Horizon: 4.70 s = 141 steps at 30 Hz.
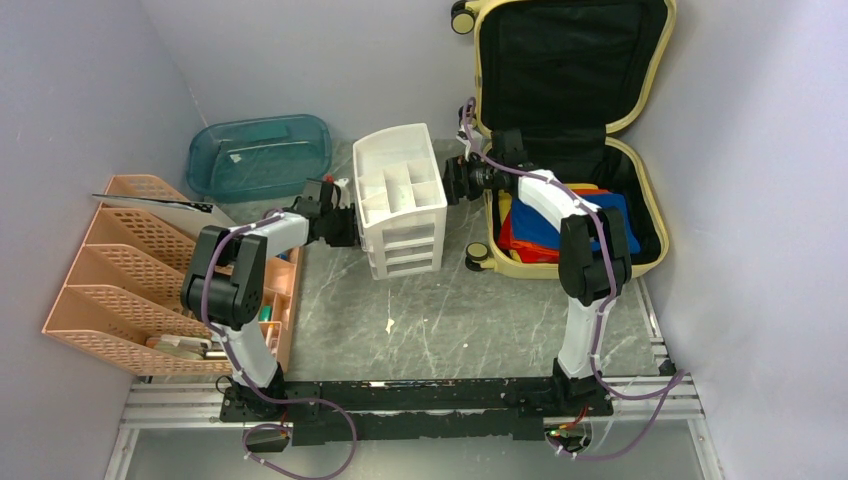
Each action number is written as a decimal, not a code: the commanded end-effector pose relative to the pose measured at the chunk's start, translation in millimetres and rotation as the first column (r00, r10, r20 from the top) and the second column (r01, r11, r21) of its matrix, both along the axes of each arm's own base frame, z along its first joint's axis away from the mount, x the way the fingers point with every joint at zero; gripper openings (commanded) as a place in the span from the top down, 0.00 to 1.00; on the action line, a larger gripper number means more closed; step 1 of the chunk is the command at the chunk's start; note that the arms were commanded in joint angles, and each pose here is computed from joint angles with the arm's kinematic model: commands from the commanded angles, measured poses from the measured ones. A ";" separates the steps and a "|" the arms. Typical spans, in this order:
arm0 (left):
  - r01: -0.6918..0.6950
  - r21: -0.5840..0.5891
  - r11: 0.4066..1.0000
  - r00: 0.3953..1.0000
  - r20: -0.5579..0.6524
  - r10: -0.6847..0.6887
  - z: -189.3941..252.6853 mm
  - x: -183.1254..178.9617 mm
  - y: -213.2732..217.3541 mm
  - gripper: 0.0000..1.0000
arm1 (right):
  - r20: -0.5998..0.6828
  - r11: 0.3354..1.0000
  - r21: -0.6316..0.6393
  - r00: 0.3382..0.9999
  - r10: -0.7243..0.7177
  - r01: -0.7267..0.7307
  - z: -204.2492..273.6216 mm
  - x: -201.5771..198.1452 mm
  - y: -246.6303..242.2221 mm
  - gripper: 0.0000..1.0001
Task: Open, take out, and arrange the luggage
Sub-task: Close the drawer of the storage box, then adjust the storage box at the center of the board.
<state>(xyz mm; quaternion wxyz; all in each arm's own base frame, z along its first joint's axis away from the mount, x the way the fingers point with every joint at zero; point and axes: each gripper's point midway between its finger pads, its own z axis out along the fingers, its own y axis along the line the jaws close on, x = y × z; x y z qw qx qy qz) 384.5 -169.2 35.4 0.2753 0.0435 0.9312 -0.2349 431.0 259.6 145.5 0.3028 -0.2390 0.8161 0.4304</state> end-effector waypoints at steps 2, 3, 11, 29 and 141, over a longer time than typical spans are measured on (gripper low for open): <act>0.117 -0.011 0.993 0.980 0.163 -0.113 55.1 11.2 -16.4 0.64 | 0.123 0.999 0.027 0.992 0.030 -0.033 47.7 2.7 4.6 0.16; 0.107 -0.009 0.994 0.981 0.167 -0.104 57.6 12.4 -10.8 0.63 | 0.130 0.999 0.026 0.991 0.021 -0.025 51.3 4.4 0.2 0.15; 0.033 -0.016 0.999 0.973 0.230 -0.028 93.8 22.7 36.0 0.60 | 0.262 0.999 -0.017 0.964 -0.039 0.045 95.4 16.0 -42.8 0.08; 0.169 0.186 0.968 0.806 0.540 -0.245 208.5 -37.5 67.0 0.01 | 0.570 0.964 -0.255 0.793 0.215 -0.078 154.6 -89.9 -98.3 0.00; 0.071 0.043 0.997 0.884 0.460 -0.083 174.2 65.2 46.2 0.04 | 0.583 0.855 -0.306 0.792 -0.179 0.419 117.3 111.2 -37.7 0.00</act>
